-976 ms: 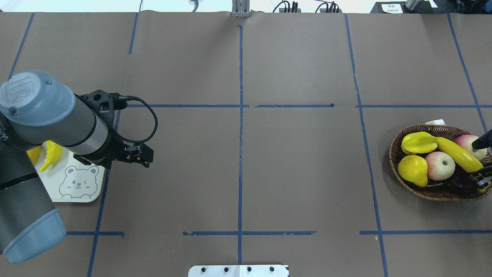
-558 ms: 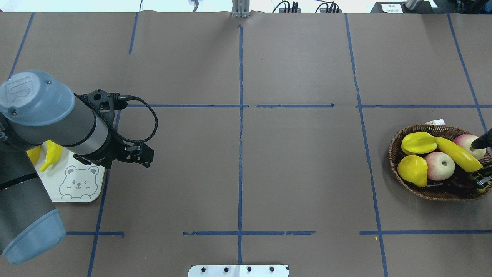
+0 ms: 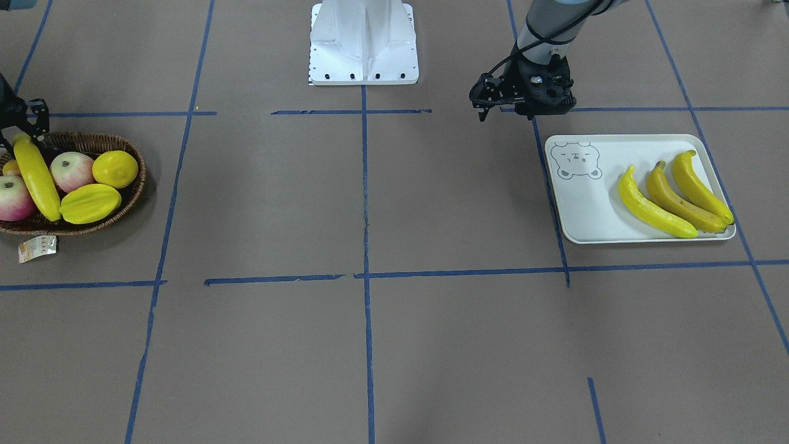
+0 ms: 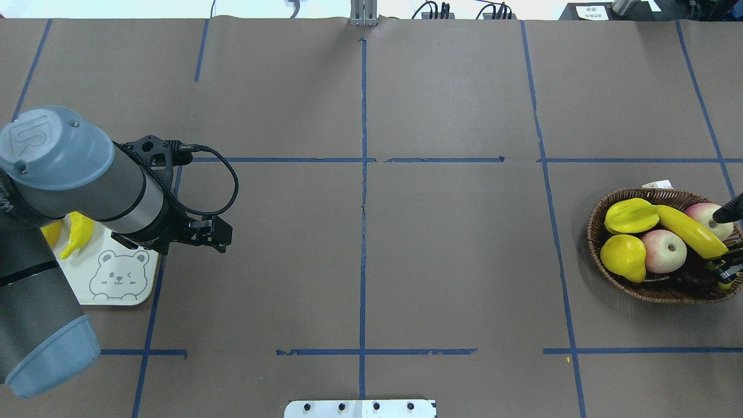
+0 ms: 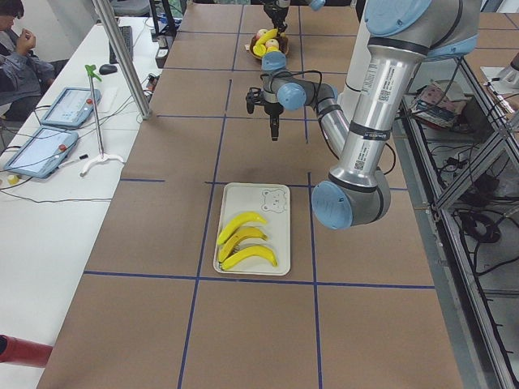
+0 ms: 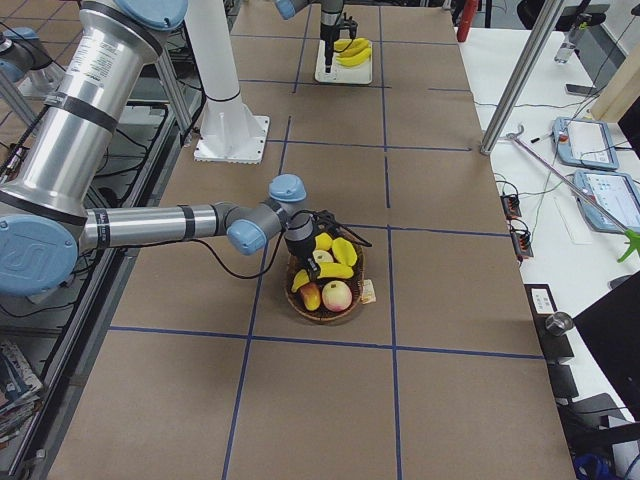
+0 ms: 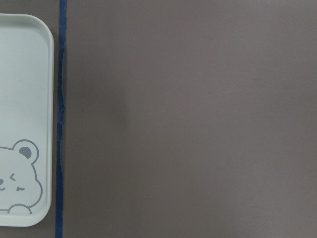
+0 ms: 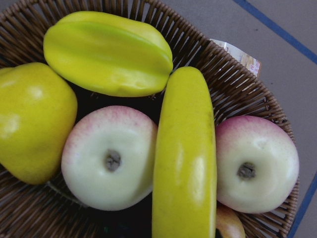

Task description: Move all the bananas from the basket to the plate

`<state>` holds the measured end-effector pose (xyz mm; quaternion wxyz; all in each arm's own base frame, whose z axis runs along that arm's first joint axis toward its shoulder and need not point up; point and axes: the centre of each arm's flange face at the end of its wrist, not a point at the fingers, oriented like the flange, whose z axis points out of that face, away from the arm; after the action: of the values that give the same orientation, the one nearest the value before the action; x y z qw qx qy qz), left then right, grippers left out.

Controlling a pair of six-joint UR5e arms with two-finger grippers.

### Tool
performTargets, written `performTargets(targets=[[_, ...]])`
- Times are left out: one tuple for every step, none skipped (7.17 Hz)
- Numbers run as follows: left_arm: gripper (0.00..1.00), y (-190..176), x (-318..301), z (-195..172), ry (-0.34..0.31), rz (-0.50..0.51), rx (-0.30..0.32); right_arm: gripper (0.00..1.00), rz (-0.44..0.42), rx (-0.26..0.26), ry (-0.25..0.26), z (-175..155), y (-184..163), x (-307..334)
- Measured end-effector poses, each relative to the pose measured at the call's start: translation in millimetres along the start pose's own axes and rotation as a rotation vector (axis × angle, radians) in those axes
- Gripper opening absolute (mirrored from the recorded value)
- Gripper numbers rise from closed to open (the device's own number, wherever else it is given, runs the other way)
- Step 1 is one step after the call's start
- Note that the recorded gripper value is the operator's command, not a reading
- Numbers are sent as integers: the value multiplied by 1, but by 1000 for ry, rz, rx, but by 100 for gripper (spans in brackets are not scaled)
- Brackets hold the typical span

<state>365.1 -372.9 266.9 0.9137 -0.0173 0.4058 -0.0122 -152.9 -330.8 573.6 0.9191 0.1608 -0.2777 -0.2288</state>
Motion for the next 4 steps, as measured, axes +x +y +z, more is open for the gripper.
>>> performTargets(targets=[[100,0,0,0,-1,0,0,21,13,11,1,-6,-1,4],[100,0,-1,1,-2,-1,-1,20,29,26,5,-12,-2,10],[100,0,-1,1,-3,-1,-1,19,43,43,5,-20,-5,14],[100,0,-1,1,-2,-1,-1,19,54,58,-6,-26,-9,16]])
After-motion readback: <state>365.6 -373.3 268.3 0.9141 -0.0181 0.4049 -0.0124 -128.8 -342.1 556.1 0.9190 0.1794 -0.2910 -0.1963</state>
